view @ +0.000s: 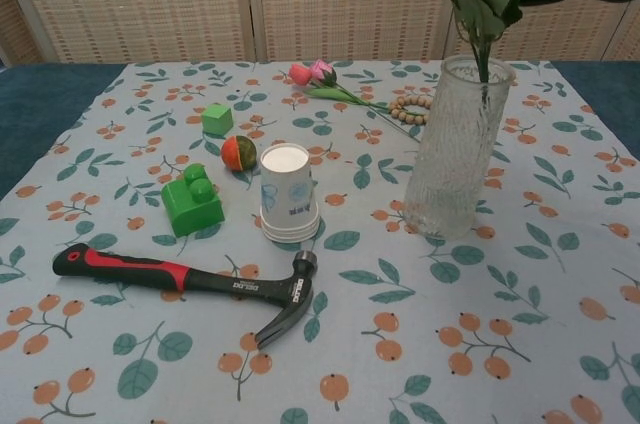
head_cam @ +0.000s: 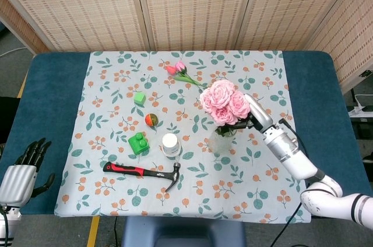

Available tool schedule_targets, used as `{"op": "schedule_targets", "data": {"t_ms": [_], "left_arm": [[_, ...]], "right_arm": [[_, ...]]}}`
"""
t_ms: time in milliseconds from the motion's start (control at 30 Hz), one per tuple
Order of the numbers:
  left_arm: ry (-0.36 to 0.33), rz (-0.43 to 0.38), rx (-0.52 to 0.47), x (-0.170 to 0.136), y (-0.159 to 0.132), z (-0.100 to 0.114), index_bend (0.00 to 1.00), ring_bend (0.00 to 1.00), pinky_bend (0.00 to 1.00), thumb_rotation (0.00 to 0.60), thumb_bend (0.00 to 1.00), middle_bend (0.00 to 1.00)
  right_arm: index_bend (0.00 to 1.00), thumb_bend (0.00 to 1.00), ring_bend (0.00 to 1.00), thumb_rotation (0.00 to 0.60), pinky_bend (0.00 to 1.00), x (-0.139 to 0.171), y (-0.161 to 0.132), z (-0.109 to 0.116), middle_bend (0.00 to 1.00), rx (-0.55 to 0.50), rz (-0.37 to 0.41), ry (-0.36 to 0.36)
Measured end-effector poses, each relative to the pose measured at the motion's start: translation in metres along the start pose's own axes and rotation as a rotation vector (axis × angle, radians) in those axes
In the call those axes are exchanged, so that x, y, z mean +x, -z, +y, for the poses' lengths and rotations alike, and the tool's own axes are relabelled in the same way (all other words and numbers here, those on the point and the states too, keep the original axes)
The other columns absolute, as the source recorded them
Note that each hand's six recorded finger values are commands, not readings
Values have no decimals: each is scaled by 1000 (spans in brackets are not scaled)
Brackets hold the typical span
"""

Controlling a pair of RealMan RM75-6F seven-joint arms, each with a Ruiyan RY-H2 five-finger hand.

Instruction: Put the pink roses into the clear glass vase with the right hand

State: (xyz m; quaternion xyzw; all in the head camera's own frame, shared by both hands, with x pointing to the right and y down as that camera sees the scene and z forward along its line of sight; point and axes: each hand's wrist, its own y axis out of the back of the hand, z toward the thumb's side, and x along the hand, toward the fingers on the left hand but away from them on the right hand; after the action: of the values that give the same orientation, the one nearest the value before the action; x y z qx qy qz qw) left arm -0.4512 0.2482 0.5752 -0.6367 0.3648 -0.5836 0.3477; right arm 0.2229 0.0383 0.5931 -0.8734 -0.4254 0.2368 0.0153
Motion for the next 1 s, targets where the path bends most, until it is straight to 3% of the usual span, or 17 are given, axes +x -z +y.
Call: {"op": "schedule_targets", "data": {"t_ms": [100,167,333,533,767,1000], "left_arm": [[-1,0,0,0,0,0,7,46,286,600,370,16],[-1,1,-1,0,0,0,7,46,286,600,370,16],[2,3,-2,0,1,0,7,47,286,600,368,16],[3,0,0,0,0,0,7,47,286,600,371,16],[6,-2,1,1,0,-1,7,47,286,600,368,16],[5,-1,-2,1,0,-1,7,46,286,600,368,16]], "right_arm": [[825,509,992,600,1000,-3,16,2,969,-17,-11,-1],[729,372,991,600,1000,-4,25,2,969,-21,-20,-2],[383,138,991,600,1000,-3,44,-1,969,7,-59,-35],[185,71,991,600,1000,-2,51,1,969,-21,-76,-39],[71,25,991,600,1000,2,53,4,969,-11,-74,-38],[0,0,971,600,1000,16,47,9,969,64,-70,-49]]}}
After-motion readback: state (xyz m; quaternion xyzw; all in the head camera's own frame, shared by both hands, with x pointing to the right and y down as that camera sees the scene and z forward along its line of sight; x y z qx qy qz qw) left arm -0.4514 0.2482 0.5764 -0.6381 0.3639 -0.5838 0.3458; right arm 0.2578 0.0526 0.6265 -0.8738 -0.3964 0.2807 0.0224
